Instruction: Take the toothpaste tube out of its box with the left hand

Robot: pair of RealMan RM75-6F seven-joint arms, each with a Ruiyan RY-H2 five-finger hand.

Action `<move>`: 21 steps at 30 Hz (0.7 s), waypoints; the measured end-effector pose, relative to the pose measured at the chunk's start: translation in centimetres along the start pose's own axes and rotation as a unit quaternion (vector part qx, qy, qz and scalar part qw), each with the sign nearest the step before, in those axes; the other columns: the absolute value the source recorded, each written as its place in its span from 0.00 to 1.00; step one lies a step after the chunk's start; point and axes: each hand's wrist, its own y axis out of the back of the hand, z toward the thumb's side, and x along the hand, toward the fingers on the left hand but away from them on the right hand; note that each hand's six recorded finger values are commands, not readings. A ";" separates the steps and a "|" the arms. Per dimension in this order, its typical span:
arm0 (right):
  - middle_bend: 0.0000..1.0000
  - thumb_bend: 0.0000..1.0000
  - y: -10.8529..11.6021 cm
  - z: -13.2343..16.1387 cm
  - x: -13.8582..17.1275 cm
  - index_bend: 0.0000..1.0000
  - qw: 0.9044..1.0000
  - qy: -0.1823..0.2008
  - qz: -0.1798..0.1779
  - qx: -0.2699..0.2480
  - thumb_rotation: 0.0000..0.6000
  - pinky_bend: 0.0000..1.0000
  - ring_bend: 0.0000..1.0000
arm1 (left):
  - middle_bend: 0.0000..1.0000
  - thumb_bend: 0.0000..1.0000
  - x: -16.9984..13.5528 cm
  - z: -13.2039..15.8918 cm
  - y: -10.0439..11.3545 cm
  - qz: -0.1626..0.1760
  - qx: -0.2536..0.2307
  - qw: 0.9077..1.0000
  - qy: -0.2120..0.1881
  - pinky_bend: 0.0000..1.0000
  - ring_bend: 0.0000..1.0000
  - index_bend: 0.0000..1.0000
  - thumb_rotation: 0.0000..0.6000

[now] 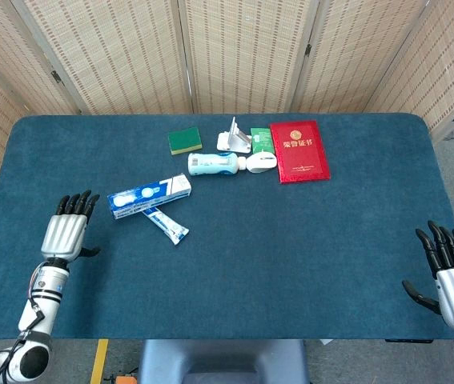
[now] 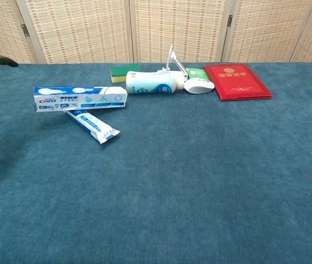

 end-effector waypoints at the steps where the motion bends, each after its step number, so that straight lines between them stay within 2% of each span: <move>1: 0.00 0.25 0.0 0.0 0.0 0.00 1.000 0.000 0.001 0.001 1.00 0.00 0.00 | 0.05 0.13 -0.8 -0.4 0.1 0.008 0.006 1.000 -0.002 0.00 0.00 0.04 0.98; 7: 0.00 0.25 -0.5 0.1 -0.3 0.00 1.000 -0.007 0.009 0.012 1.00 0.00 0.00 | 0.04 0.13 -5.9 -3.6 -1.1 0.040 0.018 0.999 -0.002 0.00 0.00 0.04 1.00; 12: 0.00 0.25 -0.8 -0.2 -0.7 0.00 1.000 -0.021 0.011 0.016 1.00 0.00 0.00 | 0.04 0.14 -10.1 -7.7 -2.4 0.057 0.027 0.997 0.038 0.00 0.00 0.04 1.00; 16: 0.00 0.25 -1.1 -0.4 -1.0 0.00 0.999 -0.031 0.017 0.020 1.00 0.00 0.00 | 0.04 0.14 -13.0 -10.6 -2.5 0.094 0.022 0.992 0.080 0.00 0.00 0.04 1.00; 21: 0.00 0.25 -1.3 -0.4 -1.5 0.00 0.999 -0.037 0.019 0.026 1.00 0.00 0.00 | 0.04 0.14 -14.5 -11.9 -2.6 0.120 0.008 0.989 0.083 0.00 0.00 0.06 1.00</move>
